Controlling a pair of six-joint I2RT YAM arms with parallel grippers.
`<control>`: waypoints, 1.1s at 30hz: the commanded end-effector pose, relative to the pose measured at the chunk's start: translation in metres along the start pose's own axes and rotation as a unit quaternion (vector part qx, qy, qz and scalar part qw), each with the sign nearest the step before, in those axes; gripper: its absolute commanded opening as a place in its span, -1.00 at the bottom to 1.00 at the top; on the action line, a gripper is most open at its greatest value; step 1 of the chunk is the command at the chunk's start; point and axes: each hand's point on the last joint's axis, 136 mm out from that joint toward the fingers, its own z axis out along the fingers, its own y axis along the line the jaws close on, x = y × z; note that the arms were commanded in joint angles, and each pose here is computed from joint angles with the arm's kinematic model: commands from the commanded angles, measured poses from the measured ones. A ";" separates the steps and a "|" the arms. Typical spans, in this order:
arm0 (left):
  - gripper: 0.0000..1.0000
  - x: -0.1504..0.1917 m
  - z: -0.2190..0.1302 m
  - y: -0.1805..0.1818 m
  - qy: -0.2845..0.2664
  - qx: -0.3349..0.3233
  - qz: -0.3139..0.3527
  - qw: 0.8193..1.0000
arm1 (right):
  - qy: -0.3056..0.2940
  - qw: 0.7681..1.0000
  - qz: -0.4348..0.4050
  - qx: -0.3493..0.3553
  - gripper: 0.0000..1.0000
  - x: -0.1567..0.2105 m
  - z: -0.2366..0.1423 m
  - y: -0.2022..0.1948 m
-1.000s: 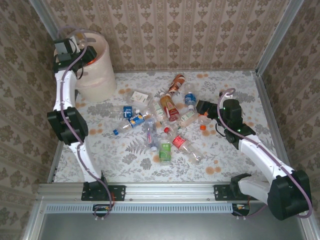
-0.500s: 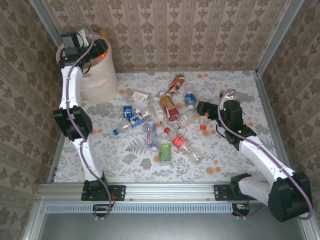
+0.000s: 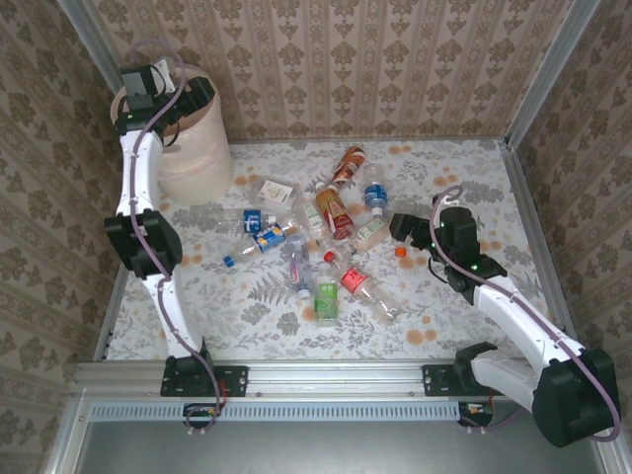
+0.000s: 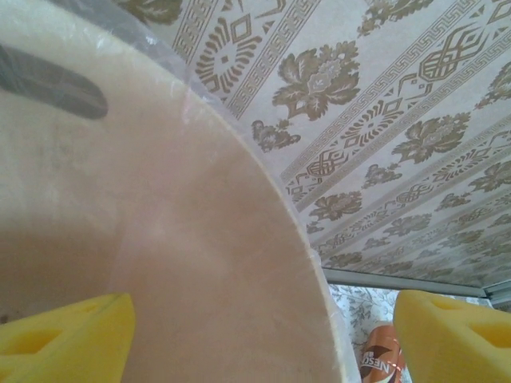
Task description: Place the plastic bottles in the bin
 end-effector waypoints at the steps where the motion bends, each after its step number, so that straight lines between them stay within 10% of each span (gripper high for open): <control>1: 0.77 -0.029 -0.046 -0.043 -0.045 0.029 0.027 0.998 | 0.062 0.998 -0.011 -0.008 1.00 0.034 -0.007 0.007; 11: 1.00 -0.025 -0.098 -0.085 -0.080 0.036 0.055 0.995 | 0.155 0.986 -0.054 0.015 1.00 0.101 -0.019 0.017; 23: 1.00 0.035 -0.141 -0.129 -0.063 0.121 -0.032 0.990 | 0.121 0.974 -0.005 0.192 1.00 0.068 0.026 -0.037; 33: 1.00 0.095 -0.140 -0.132 -0.019 0.121 -0.077 0.989 | 0.163 0.968 0.007 0.189 0.64 0.060 0.089 -0.045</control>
